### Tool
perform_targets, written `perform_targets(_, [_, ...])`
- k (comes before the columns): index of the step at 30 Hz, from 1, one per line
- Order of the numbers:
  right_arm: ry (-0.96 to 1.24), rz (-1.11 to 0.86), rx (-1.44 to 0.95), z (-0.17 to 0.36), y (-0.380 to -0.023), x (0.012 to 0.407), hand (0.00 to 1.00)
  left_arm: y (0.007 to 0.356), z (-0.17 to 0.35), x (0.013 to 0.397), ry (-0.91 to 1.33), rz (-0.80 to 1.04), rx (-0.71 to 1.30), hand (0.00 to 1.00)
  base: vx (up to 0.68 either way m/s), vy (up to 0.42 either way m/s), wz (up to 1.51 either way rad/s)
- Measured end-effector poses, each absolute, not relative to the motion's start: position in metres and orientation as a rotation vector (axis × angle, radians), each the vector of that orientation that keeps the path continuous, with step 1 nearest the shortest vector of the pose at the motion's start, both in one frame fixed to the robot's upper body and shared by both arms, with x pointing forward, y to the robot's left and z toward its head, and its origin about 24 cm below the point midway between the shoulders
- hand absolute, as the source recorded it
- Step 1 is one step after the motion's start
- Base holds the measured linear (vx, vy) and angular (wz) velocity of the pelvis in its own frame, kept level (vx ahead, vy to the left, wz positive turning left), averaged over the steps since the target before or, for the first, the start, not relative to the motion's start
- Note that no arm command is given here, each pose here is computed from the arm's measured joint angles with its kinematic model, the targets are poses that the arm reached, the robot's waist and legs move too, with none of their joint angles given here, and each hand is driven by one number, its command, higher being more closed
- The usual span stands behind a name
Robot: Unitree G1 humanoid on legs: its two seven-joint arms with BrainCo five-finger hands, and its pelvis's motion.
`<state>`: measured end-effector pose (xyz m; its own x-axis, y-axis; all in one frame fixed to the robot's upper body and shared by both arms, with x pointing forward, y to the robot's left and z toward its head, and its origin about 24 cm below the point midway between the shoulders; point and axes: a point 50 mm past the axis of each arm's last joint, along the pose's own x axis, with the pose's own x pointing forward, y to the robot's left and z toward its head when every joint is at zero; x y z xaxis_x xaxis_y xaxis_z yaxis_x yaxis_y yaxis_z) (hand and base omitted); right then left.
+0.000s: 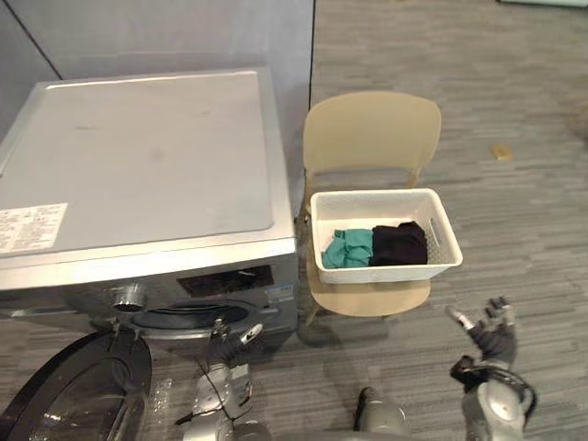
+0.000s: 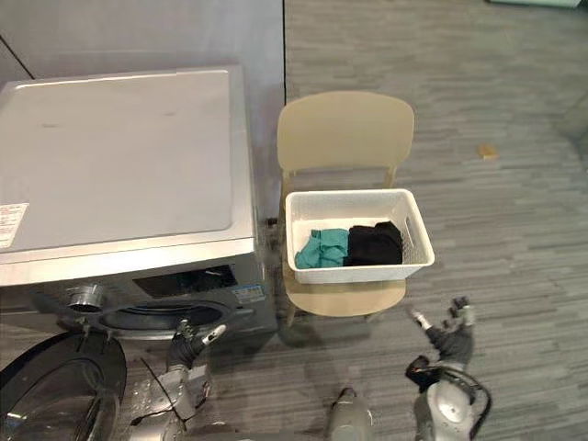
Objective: Pick up the laundry basket with both hands and put the clothes into the washing machine.
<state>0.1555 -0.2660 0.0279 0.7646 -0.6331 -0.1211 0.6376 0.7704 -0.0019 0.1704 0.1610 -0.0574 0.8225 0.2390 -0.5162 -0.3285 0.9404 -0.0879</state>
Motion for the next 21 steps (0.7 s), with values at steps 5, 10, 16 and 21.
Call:
perform_targets(5, [-0.130,-0.730,-0.094,0.084,-0.300,0.184,0.00,0.157,-0.057,0.177,0.515,0.265,-0.183,0.00,0.07,-0.028,0.12])
perform_targets(10, [-0.311,-0.658,-0.208,0.142,-0.317,0.232,0.00,0.162,-0.061,0.173,0.538,0.273,-0.169,0.00,0.01,0.075,0.17])
perform_targets(16, [-0.364,-0.470,-0.406,0.198,-0.315,0.291,0.00,0.157,-0.071,0.164,0.587,0.248,-0.164,0.00,0.00,0.017,0.24])
perform_targets(21, [-0.242,-0.308,-0.639,0.198,-0.310,0.315,0.00,0.151,-0.072,0.161,0.590,0.214,-0.197,0.00,0.04,-0.034,0.12])
